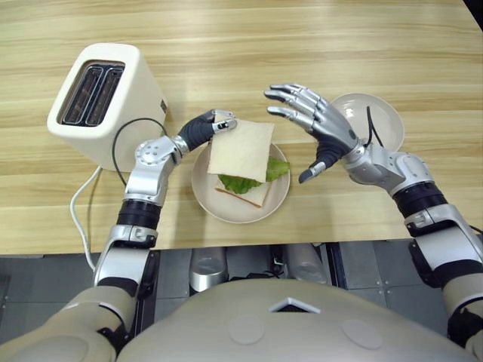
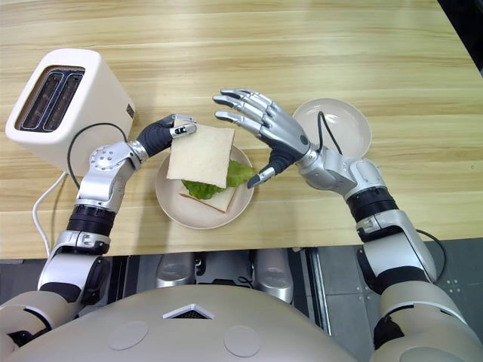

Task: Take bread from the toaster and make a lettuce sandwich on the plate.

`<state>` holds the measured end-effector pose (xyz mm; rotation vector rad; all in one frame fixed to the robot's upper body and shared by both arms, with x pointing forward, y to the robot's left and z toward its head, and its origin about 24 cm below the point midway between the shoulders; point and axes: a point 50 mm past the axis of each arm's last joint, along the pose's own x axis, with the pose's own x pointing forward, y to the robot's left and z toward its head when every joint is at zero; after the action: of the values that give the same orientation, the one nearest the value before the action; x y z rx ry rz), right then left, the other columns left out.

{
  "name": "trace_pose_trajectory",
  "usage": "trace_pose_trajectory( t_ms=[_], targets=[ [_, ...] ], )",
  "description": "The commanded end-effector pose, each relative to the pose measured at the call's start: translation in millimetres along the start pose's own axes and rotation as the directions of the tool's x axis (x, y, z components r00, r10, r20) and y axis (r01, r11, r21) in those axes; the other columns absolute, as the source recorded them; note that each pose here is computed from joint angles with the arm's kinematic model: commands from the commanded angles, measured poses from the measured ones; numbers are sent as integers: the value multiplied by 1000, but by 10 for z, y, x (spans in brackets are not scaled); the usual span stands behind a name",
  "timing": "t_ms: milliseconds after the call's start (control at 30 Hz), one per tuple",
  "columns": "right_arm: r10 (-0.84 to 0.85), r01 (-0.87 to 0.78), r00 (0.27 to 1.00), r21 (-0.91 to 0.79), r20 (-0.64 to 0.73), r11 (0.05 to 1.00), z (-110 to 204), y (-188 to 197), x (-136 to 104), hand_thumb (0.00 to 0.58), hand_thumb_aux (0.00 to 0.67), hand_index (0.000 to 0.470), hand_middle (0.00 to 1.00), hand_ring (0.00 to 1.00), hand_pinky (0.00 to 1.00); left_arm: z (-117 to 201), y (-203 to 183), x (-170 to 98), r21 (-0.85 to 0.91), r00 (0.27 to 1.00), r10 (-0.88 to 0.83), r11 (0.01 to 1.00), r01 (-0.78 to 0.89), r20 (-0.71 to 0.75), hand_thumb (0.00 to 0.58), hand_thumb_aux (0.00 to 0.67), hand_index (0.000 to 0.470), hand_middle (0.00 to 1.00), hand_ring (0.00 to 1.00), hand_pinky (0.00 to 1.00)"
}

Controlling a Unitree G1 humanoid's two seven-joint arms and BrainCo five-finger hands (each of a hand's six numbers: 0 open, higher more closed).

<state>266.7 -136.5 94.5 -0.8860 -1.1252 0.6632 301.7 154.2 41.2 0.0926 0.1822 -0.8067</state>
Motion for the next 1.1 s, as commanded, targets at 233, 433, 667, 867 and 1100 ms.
trace_pose_trajectory(
  t_ms=[233,433,667,867,1100],
  targets=[
    [228,-226,966,-34,124,974,206,239,-47,0,0,0,0,0,0,-110,-89,86,26,994,-80,996,83,-76,580,670,460,1000,1000,1000],
    [392,-391,910,-39,133,920,220,421,-116,0,0,0,0,0,0,-144,-139,89,70,990,-91,993,99,-106,580,670,460,1000,1000,1000],
    [501,-503,855,-21,132,864,244,615,-156,0,0,0,0,0,0,-152,-164,91,121,984,-113,984,130,-141,580,670,460,1000,1000,1000],
    [667,-670,742,29,68,742,184,835,-280,0,0,0,0,0,0,-148,-149,121,172,983,-80,979,109,-167,580,670,460,1000,1000,1000],
    [872,-844,488,239,-25,480,106,1041,-617,0,0,0,0,0,0,-97,-124,174,246,989,-12,968,48,-146,572,594,408,1000,1000,1000]
  ],
)
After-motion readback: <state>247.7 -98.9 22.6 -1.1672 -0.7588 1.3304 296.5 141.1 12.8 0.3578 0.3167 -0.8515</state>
